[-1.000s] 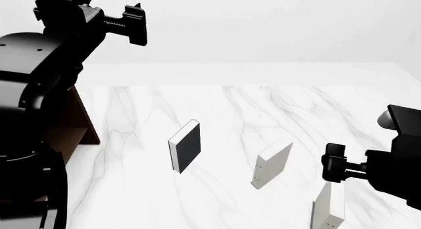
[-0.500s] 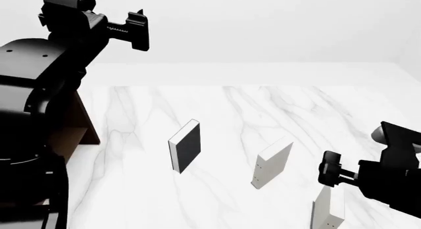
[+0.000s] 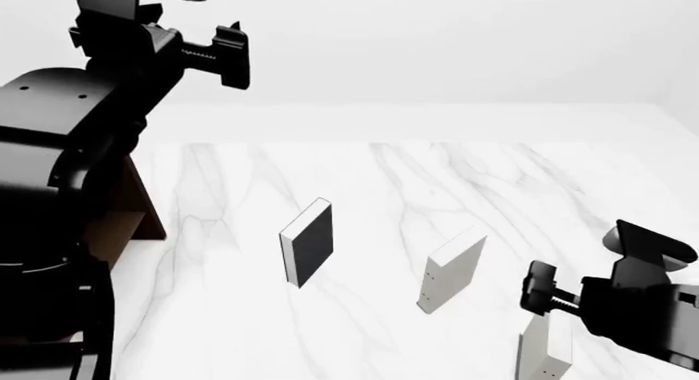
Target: Pick up the book on the right and place it under the cabinet shelf.
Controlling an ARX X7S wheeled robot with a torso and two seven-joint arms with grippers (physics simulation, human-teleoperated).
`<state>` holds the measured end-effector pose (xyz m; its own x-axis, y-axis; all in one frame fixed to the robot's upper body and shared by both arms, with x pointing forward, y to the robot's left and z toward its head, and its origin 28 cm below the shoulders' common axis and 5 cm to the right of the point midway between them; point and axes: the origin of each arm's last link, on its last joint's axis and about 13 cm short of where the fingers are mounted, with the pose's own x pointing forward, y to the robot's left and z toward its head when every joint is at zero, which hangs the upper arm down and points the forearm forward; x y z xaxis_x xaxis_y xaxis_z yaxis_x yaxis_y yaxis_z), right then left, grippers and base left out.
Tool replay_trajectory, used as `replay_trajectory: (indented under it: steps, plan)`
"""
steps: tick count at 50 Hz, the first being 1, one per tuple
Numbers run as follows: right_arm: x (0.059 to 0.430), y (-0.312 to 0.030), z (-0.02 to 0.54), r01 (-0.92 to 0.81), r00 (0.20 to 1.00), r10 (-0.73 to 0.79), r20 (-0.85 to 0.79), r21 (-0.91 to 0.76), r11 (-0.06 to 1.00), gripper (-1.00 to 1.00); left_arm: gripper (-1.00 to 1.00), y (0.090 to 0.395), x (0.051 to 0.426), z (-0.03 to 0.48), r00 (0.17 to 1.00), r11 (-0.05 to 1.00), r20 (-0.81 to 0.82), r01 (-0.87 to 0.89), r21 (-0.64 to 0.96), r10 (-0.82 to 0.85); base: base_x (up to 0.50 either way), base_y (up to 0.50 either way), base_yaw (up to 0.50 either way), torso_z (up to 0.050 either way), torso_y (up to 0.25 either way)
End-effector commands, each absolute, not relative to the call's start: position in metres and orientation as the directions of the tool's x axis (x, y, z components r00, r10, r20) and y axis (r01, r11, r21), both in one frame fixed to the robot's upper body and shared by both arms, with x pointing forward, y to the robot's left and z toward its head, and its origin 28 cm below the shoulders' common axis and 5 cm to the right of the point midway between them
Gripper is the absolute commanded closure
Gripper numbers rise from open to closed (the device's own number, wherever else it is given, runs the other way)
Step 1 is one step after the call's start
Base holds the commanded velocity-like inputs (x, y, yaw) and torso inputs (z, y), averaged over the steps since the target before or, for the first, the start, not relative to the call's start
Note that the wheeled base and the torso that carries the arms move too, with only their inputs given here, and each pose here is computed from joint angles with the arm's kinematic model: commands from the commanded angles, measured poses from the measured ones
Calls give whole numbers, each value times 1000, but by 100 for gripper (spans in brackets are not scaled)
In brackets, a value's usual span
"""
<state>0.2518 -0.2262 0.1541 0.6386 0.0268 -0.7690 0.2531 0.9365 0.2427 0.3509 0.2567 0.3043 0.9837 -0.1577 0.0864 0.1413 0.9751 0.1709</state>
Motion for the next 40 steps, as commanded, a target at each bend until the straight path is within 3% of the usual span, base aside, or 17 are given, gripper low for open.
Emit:
replay_trajectory:
  steps: [1,28,29,40]
  plan:
    - [259,-226,137,264,621,25,-783,240,934,-100,-100,257,351,302,984,975,81,142,173,-157,0,0,0,0,0]
    - [260,-225,116,301,585,18,-811,237,924,-100,-100,257,349,299,985,974,73,144,177,-159,0,0,0,0,0]
    - [260,-225,116,301,585,18,-811,238,924,100,-100,257,349,299,984,973,73,145,179,-160,0,0,0,0,0]
    - [255,-226,126,284,597,35,-801,252,925,100,-100,257,346,298,982,971,79,156,182,-173,0,0,0,0,0]
